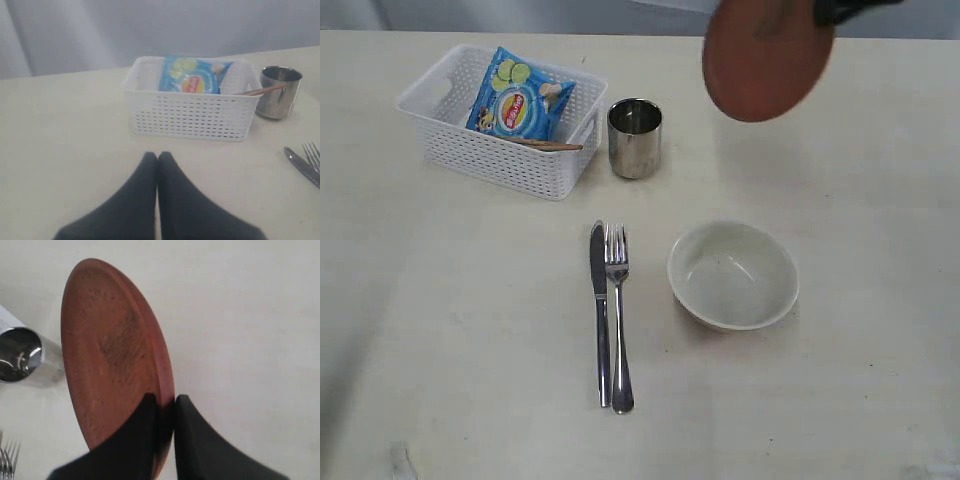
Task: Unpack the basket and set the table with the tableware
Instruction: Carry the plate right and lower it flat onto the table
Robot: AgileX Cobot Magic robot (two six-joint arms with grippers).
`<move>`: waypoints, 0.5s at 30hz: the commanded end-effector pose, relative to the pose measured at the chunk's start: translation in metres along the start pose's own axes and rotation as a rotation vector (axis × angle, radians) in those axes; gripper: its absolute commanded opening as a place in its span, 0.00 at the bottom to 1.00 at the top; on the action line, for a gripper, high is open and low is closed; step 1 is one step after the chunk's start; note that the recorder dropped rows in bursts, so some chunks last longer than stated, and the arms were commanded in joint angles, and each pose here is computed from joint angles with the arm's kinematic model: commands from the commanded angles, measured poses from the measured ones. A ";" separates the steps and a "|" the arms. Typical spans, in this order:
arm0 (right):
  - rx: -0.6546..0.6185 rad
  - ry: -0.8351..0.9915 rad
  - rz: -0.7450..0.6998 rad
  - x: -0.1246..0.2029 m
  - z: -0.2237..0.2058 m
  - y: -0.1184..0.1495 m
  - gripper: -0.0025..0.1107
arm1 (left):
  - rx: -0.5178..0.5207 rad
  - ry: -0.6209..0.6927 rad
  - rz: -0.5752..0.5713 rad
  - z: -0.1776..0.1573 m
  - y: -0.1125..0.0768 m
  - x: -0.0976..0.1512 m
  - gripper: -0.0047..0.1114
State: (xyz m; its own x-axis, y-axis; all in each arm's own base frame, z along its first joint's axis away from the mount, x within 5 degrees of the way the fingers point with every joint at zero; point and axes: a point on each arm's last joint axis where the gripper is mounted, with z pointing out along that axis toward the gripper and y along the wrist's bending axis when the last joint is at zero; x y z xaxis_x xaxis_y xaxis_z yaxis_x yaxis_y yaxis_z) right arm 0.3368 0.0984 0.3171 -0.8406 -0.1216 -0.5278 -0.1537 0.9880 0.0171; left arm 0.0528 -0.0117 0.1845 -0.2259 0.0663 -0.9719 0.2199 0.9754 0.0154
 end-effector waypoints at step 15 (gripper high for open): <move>-0.229 0.198 0.302 0.028 0.120 -0.059 0.02 | -0.002 -0.005 -0.003 0.000 0.000 0.000 0.04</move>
State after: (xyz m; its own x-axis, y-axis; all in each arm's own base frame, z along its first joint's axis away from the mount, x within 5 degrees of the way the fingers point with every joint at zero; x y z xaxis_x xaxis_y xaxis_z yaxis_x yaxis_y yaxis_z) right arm 0.3777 0.0506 0.2068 -0.9552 0.0894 -0.2823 -0.0066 0.9467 0.3219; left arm 0.0528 -0.0117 0.1845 -0.2259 0.0663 -0.9719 0.2199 0.9754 0.0154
